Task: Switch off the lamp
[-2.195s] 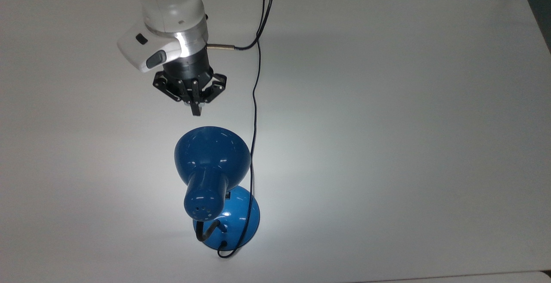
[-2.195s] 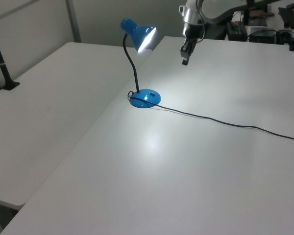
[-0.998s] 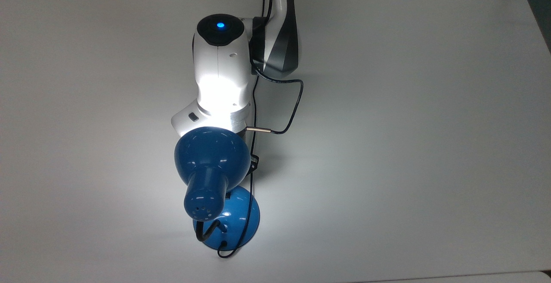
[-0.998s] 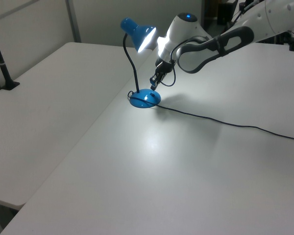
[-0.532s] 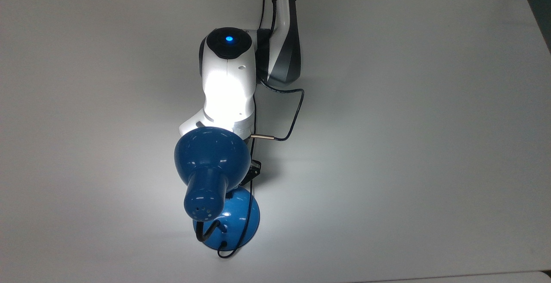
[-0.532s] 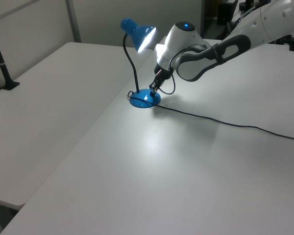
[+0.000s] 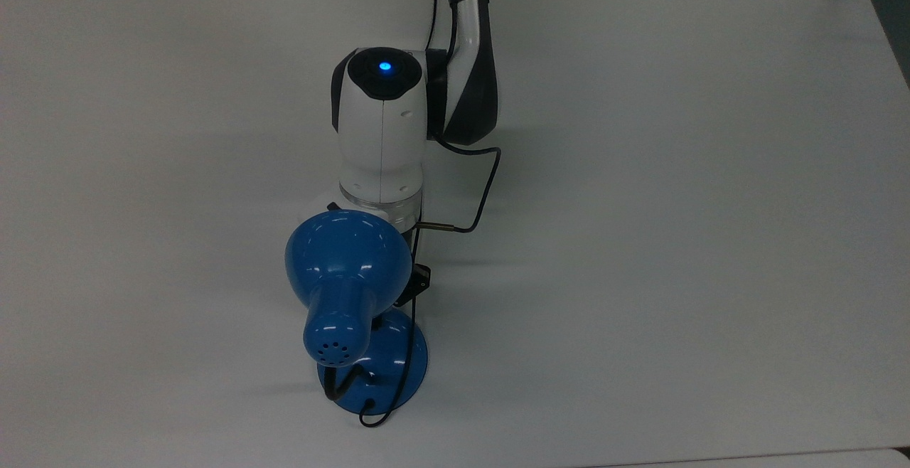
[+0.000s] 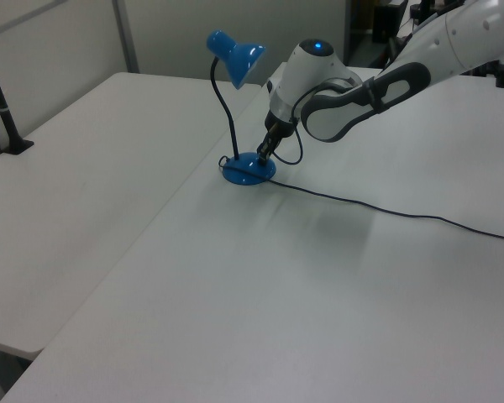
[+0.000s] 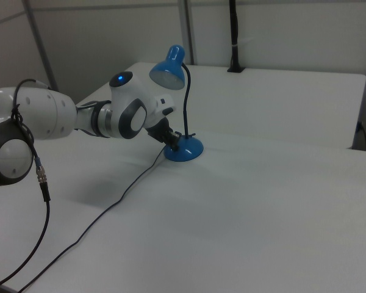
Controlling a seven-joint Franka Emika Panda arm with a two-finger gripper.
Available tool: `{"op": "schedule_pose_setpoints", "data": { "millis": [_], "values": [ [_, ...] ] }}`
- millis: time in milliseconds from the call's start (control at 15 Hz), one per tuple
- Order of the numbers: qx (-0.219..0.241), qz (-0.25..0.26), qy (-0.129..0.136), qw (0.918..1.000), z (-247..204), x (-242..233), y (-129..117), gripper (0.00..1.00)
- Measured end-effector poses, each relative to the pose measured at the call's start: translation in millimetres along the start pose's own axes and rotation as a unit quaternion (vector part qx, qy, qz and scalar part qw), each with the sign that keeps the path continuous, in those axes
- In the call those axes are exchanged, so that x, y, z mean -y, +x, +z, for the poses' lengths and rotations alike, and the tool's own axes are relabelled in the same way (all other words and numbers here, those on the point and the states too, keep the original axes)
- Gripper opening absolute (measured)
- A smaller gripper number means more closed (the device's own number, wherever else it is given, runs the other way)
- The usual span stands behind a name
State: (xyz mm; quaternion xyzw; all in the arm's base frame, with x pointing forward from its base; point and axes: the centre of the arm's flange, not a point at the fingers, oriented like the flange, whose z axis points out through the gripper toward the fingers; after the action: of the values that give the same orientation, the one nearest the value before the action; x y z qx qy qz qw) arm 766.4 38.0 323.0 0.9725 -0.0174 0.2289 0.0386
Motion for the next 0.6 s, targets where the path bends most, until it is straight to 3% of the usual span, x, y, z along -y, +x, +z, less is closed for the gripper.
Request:
{"op": "schedule_pose_setpoints", "data": {
  "millis": [333, 599],
  "values": [
    [0.004, -0.017, -0.001, 0.9999, 1, 2, -3, 0.01],
    [0.022, -0.037, 0.0, 0.9991, 3, 9, -21, 0.01]
  ]
}}
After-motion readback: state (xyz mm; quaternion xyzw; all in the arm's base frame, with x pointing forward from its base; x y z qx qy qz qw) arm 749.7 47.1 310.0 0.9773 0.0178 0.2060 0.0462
